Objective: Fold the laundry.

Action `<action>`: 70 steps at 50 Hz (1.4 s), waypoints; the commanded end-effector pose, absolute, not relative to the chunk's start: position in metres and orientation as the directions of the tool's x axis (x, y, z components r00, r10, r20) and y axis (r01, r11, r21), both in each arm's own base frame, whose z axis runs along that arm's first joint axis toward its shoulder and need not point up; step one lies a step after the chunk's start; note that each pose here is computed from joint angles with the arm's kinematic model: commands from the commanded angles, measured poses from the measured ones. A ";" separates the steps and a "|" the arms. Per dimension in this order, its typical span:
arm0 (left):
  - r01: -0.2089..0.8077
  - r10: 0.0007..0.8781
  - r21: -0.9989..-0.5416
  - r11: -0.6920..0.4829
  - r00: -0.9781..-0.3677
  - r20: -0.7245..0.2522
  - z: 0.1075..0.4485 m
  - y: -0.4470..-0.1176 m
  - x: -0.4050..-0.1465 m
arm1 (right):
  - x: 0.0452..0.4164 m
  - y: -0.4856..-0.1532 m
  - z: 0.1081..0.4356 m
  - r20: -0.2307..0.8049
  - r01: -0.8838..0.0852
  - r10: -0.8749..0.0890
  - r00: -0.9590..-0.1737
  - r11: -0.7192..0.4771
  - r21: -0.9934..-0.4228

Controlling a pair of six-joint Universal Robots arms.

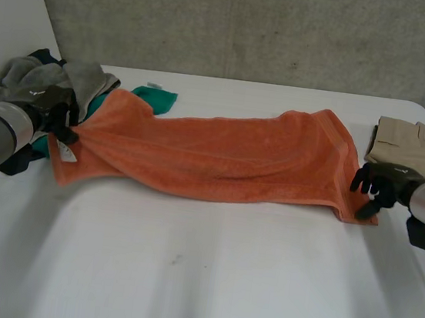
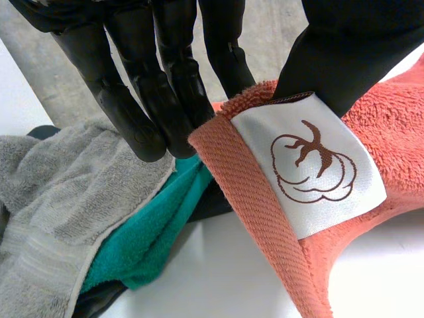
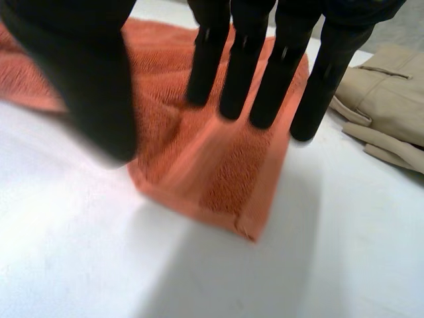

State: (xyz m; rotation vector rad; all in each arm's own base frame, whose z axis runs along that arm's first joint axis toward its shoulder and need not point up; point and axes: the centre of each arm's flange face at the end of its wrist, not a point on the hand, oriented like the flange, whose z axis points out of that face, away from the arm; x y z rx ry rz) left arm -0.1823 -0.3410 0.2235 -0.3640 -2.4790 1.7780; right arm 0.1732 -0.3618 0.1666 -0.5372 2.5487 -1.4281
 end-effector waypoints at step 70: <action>-0.028 0.199 -0.963 -0.269 -0.980 -0.027 0.404 -0.388 -0.239 | 0.189 -0.420 0.371 0.488 -0.443 -0.003 -0.873 -0.415 -0.795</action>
